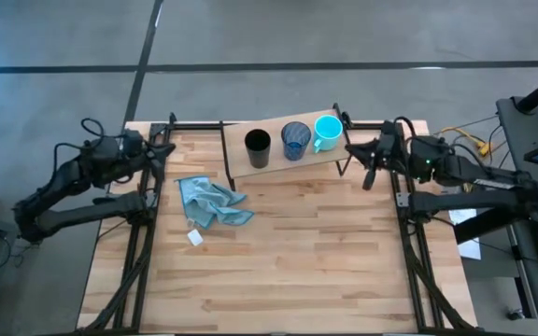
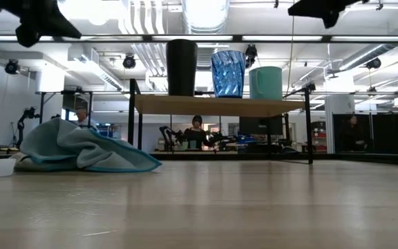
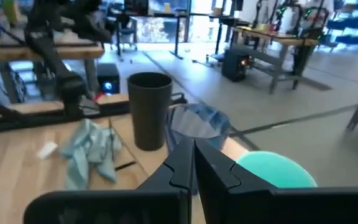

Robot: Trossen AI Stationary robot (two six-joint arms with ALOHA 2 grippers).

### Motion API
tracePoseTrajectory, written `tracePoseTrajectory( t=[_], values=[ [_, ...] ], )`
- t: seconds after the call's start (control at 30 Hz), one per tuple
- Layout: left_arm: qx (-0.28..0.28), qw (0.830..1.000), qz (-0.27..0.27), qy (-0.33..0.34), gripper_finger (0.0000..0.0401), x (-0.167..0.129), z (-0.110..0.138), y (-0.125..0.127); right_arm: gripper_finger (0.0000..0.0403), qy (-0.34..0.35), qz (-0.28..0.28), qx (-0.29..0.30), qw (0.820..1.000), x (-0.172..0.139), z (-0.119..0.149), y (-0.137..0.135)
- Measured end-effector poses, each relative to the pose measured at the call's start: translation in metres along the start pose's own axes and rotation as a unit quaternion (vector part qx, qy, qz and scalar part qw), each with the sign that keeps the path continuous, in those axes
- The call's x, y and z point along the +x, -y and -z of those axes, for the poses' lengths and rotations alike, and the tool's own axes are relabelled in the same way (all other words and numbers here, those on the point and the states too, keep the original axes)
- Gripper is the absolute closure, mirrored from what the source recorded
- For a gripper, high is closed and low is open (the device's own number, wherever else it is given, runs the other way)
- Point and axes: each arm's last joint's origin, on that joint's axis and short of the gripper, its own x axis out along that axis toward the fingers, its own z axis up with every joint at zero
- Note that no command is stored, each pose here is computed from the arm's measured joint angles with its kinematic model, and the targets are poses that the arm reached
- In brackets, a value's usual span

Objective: Stack small to large cups/mugs on shelf
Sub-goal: Return to Home Position

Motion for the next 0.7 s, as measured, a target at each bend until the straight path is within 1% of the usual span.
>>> tracePoseTrajectory(
  t=[0.03,0.1,0.17,0.33,0.4,0.47,0.57,0.63,0.7],
  values=[
    [0.001,1.000,-0.002,-0.005,0.0401,0.002,0.004,-0.001,0.0394,0.001,-0.008,0.011,1.000,-0.001,0.004,0.001],
    [0.003,1.000,-0.002,-0.008,0.0401,0.002,0.008,-0.002,0.0394,0.007,-0.003,0.030,1.000,-0.005,0.009,0.003],
    [0.006,1.000,0.017,0.001,0.0401,-0.002,0.008,-0.003,0.0394,0.006,0.004,0.035,0.999,-0.009,0.016,0.004],
    [0.016,0.993,0.088,0.077,0.0401,-0.027,0.003,-0.005,0.0394,0.019,0.003,0.052,0.998,-0.023,0.033,0.006],
    [0.009,0.989,0.101,0.107,0.0401,-0.039,0.004,-0.009,0.0394,0.023,0.003,0.061,0.998,-0.028,0.042,0.007],
    [-0.005,0.986,0.108,0.125,0.0401,-0.047,0.011,-0.014,0.0394,0.027,0.003,0.076,0.997,-0.032,0.051,0.007],
    [-0.037,0.984,0.115,0.129,0.0401,-0.048,0.022,-0.018,0.0394,0.030,-0.001,0.103,0.994,-0.033,0.065,0.006],
    [-0.038,0.984,0.117,0.131,0.0401,-0.046,0.028,-0.020,0.0394,0.044,-0.012,0.111,0.993,-0.032,0.071,0.005],
    [-0.041,0.980,0.123,0.148,0.0401,-0.041,0.032,-0.020,0.0394,0.060,-0.016,0.116,0.991,-0.032,0.074,0.005]
  ],
)
